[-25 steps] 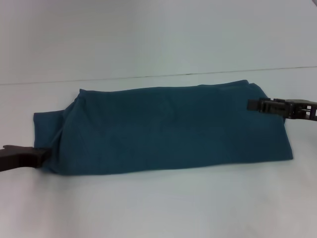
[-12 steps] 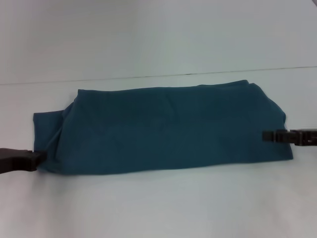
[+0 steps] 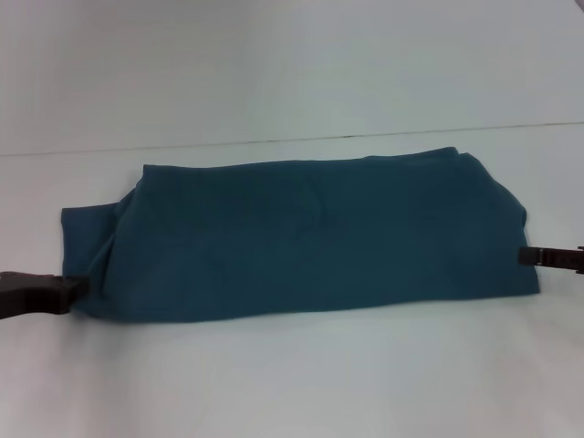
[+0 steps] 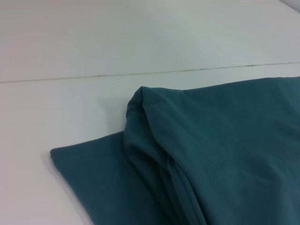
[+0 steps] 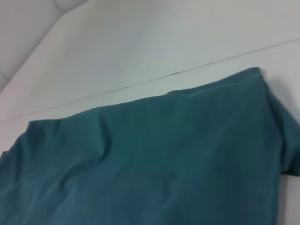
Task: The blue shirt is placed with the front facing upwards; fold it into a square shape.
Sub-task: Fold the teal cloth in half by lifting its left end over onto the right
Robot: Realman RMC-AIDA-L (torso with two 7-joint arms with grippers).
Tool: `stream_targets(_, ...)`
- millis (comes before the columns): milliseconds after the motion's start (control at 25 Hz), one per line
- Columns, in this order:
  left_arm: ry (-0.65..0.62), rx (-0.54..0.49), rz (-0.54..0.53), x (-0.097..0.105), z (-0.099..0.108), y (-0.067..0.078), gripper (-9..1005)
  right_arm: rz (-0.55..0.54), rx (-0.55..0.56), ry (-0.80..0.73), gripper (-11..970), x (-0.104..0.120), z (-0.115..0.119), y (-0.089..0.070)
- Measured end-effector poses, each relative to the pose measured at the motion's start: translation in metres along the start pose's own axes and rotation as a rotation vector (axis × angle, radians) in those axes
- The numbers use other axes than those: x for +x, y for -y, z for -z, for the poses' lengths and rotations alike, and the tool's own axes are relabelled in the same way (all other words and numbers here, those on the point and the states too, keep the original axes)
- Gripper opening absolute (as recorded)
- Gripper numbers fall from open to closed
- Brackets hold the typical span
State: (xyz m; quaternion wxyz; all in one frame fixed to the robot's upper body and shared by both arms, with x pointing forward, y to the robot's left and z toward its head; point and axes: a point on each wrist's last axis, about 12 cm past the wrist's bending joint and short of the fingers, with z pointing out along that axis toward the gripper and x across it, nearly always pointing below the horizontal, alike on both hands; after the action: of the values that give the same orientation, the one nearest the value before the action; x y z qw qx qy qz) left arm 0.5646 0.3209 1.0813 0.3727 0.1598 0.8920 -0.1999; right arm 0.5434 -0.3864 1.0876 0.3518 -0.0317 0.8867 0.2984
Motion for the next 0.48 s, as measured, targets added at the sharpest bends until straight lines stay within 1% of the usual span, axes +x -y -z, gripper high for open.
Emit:
stream_targets(200, 0.005, 0.001, 0.000, -0.001, 0.000, 0.000, -1, -0.021, 0.065, 0.004, 710, 0.002, -0.005, 0.006)
stream_targets(480, 0.009, -0.001, -0.001, -0.003, 0.000, 0.000, 0, -0.010, 0.112, -0.007, 694, 0.004, -0.018, 0.004)
